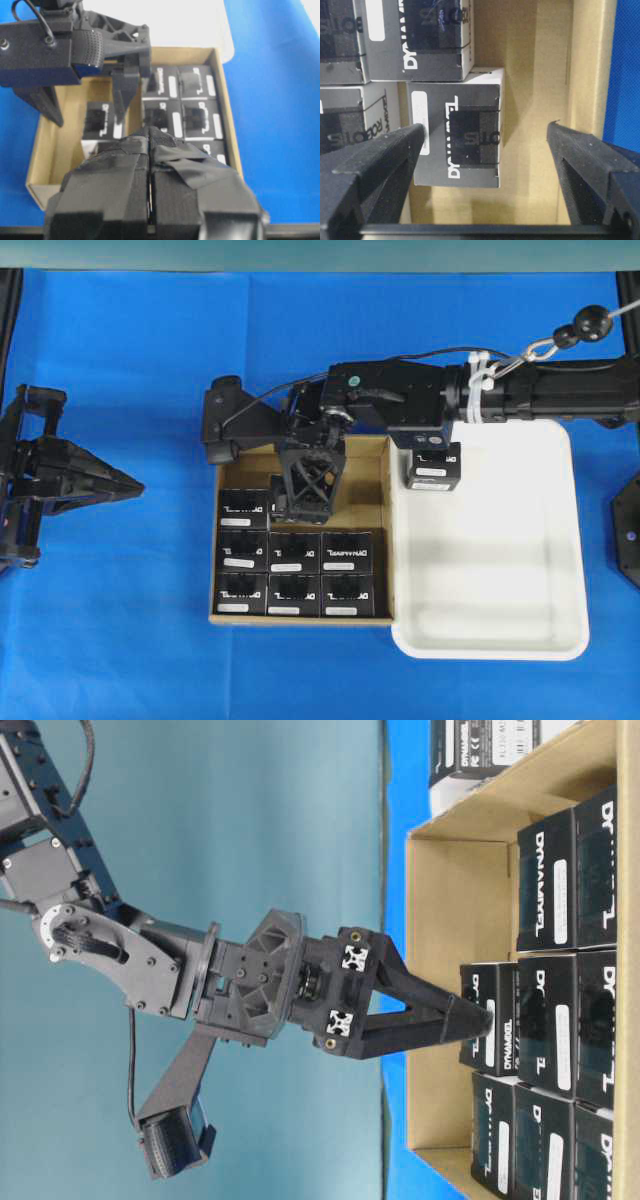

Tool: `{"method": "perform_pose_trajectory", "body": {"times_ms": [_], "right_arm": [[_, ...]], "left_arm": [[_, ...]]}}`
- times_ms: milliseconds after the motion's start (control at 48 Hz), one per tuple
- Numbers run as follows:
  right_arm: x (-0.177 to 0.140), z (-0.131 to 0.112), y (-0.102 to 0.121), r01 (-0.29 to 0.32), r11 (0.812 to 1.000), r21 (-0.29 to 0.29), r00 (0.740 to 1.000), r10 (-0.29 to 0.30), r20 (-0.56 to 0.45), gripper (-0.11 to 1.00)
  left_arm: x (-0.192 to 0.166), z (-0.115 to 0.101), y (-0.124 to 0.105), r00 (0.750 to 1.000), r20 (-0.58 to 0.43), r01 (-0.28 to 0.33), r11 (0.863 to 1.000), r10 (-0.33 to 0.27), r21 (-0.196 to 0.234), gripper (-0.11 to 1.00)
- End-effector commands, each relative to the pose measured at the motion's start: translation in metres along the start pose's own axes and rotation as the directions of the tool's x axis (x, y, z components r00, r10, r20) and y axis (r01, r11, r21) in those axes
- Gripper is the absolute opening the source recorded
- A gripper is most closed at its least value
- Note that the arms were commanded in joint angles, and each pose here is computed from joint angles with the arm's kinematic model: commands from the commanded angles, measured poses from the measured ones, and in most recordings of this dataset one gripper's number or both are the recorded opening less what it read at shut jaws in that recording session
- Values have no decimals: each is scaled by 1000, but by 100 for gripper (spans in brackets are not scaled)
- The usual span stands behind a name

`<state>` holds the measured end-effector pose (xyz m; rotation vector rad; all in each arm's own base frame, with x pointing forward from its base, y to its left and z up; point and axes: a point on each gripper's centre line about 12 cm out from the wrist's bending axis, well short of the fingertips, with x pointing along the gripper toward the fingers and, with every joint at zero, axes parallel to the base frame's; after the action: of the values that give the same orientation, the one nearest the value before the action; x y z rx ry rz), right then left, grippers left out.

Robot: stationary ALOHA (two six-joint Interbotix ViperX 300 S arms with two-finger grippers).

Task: Pick the box from inside the cardboard box.
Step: 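Close the right gripper on the black box's sides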

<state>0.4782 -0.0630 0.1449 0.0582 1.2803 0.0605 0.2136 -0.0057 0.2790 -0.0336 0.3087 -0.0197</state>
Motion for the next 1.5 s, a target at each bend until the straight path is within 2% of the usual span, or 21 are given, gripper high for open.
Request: {"method": "perform_pose_trajectory", "body": {"times_ms": [0,125,208,521,812,979,1229,1479], "right_arm": [[-1,2,1,-13,1000,8,1000,13,7,98],[-18,8,6,-45,999,29,998,44,54,98],[-22,7,9,-55,998,28,998,54,43,98],[-10,5,29,-70,997,-12,997,70,15,99],[5,6,23,-28,999,-33,999,29,23,99],[14,2,23,-29,999,-35,1000,29,3,99],[20,3,23,-23,997,-74,1000,24,13,99],[25,1,22,-22,997,-74,1000,23,5,99]], "left_arm": [[-1,13,0,1000,31,1,1000,-1,1,-6],[-1,13,0,999,34,1,1000,-1,1,-6],[-1,14,0,999,35,1,1000,-1,3,-6],[0,14,0,999,32,-1,1000,1,7,-6],[0,13,0,1000,31,-2,1000,2,5,-6],[0,13,0,1000,31,-3,1000,2,7,-6],[0,13,0,1000,31,-2,1000,2,5,-6],[0,13,0,1000,31,-2,1000,2,4,-6]]}}
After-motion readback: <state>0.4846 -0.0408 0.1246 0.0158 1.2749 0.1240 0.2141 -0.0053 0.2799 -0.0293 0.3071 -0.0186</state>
